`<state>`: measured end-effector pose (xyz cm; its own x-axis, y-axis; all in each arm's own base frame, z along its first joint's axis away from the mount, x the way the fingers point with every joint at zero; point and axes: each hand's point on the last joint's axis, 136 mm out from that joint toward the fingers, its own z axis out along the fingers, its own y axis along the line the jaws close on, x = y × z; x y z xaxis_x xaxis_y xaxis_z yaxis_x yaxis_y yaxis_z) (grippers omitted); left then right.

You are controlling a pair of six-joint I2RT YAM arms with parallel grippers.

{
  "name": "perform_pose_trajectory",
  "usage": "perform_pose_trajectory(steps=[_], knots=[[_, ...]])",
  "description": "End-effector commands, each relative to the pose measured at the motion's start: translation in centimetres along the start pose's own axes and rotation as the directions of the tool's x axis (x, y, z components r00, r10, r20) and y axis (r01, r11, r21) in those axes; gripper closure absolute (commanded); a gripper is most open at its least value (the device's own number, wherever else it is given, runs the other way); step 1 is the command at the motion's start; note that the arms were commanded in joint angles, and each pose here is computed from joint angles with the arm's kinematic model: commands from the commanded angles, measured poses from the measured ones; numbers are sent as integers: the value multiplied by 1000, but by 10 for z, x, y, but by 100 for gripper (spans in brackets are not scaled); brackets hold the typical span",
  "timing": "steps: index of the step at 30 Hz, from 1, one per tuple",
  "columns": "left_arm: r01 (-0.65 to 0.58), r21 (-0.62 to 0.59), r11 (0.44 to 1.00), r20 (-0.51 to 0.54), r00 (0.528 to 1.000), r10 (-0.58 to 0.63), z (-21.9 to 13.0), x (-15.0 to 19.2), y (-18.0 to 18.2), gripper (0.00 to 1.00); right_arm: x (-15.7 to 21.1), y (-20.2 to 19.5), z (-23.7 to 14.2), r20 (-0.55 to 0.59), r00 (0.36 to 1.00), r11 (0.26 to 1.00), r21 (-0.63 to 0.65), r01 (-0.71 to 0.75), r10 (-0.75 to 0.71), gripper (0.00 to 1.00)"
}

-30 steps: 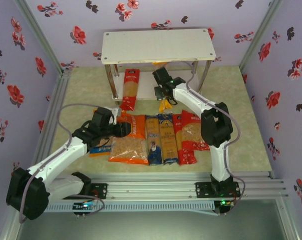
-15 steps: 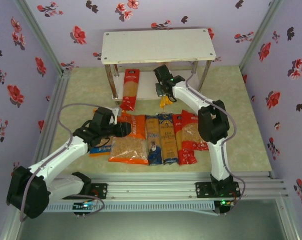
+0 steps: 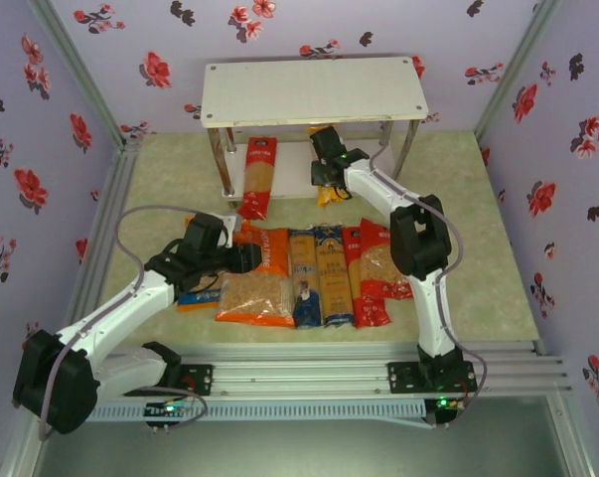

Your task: Place and organize the pasta boxes and bags onto the shelf

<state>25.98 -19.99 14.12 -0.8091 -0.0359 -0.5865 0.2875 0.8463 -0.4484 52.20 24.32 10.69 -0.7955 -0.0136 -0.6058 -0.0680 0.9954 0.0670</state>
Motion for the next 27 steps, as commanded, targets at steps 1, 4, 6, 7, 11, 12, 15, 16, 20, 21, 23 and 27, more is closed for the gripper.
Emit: perform_pose_trajectory(steps=[1,4,6,7,11,12,15,16,20,21,23,27], knots=[[-16,13,1000,5,1000,16,-3,-4,-6,44,-7,5,2,16,999,999,-29,-31,32,41],[-17,13,1000,4,1000,17,-3,-3,-6,44,-3,9,1,0,999,998,-56,-34,34,25],[-17,12,1000,2,1000,17,-3,-2,-6,44,-2,11,-1,0,999,997,-75,-35,35,15],[-17,12,1000,2,1000,17,-2,-3,-6,43,-4,12,-3,8,999,996,-82,-36,37,11],[-28,11,1000,-8,1000,28,-1,0,-7,43,-11,9,-14,46,998,996,-85,-42,46,7],[-36,6,999,-5,999,36,-2,-1,-7,43,-14,8,-19,60,997,996,-82,-43,48,7],[-81,-52,995,29,996,82,-8,-4,-7,44,-21,-3,-38,119,991,997,-61,-53,61,5],[-96,-68,993,45,994,99,-11,-5,-8,44,-23,-7,-49,150,986,997,-59,-59,67,3],[-120,-83,989,56,991,125,-14,-4,-13,46,-21,-26,-96,263,959,993,-71,-93,108,3],[-122,-86,989,54,990,127,-13,-3,-14,47,-17,-32,-106,272,956,993,-67,-96,111,3],[-128,-81,988,46,990,132,-10,0,-18,51,-2,-47,-127,276,955,994,-40,-106,113,4],[-150,-48,988,18,988,151,2,10,-34,56,47,-72,-148,214,970,993,-8,-117,116,18]])
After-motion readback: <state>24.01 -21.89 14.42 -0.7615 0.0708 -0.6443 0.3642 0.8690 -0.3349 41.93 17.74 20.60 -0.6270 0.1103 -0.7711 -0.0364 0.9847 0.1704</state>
